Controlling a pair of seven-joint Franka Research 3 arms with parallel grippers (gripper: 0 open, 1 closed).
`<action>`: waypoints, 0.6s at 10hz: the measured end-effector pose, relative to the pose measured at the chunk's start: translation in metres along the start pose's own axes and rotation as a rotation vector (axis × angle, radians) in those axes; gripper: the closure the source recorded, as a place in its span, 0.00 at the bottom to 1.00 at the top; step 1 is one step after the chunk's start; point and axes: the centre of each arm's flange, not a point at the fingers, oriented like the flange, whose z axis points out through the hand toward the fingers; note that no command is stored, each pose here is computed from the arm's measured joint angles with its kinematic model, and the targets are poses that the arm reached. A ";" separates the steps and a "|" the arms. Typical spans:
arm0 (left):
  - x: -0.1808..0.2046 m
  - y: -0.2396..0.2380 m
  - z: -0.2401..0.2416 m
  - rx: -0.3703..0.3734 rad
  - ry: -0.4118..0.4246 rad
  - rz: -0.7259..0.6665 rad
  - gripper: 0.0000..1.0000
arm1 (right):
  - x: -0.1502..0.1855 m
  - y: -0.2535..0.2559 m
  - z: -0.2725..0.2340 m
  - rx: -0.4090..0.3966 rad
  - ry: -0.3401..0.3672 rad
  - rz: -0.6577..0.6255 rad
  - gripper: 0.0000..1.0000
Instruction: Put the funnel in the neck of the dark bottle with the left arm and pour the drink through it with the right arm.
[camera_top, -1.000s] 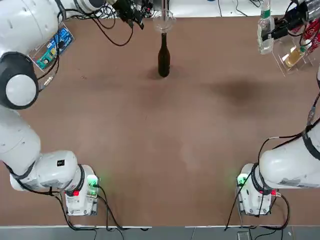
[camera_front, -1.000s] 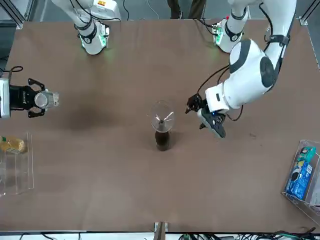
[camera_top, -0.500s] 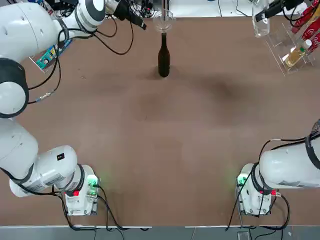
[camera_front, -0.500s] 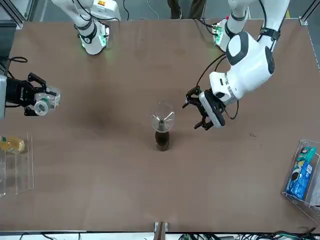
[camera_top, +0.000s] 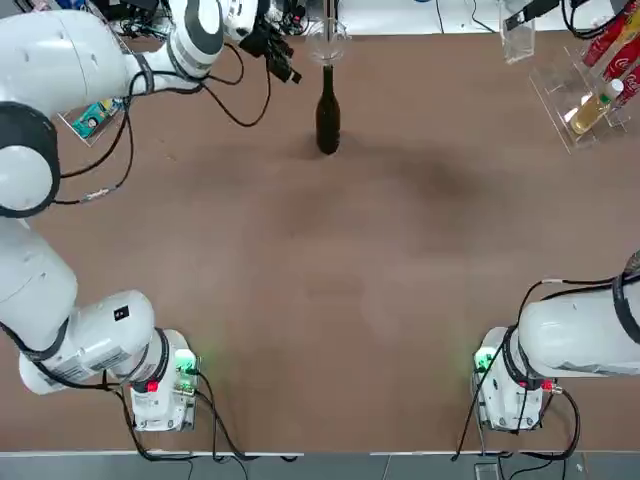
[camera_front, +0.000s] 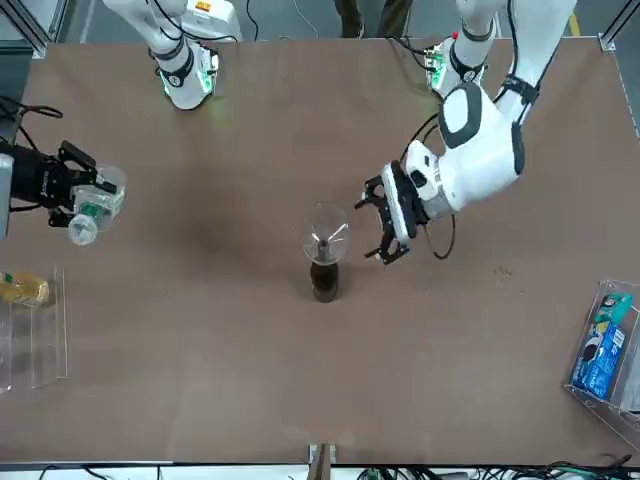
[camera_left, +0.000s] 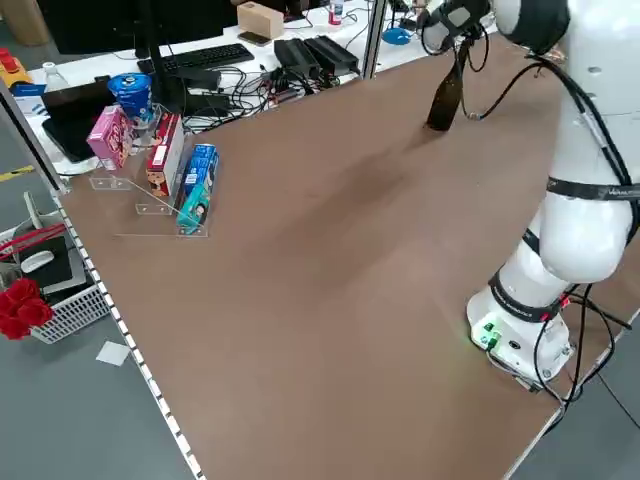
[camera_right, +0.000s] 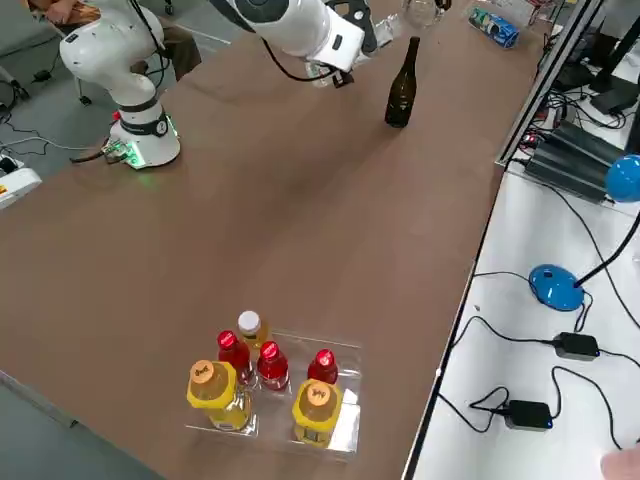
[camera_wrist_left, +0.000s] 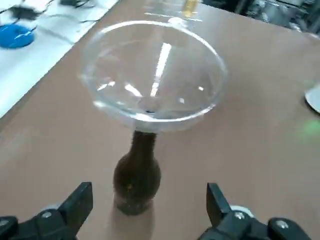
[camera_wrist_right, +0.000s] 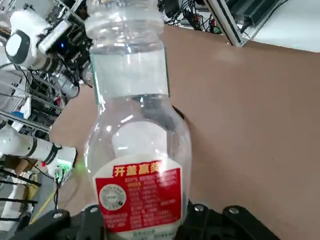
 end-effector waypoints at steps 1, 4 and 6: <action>-0.005 -0.003 0.013 -0.038 0.029 0.095 0.00 | 0.004 -0.008 0.000 -0.012 -0.001 0.015 0.56; -0.035 -0.024 0.065 -0.160 0.260 0.404 0.00 | 0.023 -0.040 0.004 -0.078 -0.011 0.043 0.56; -0.042 -0.032 0.077 -0.191 0.374 0.385 0.00 | 0.034 -0.061 0.009 -0.120 -0.021 0.070 0.56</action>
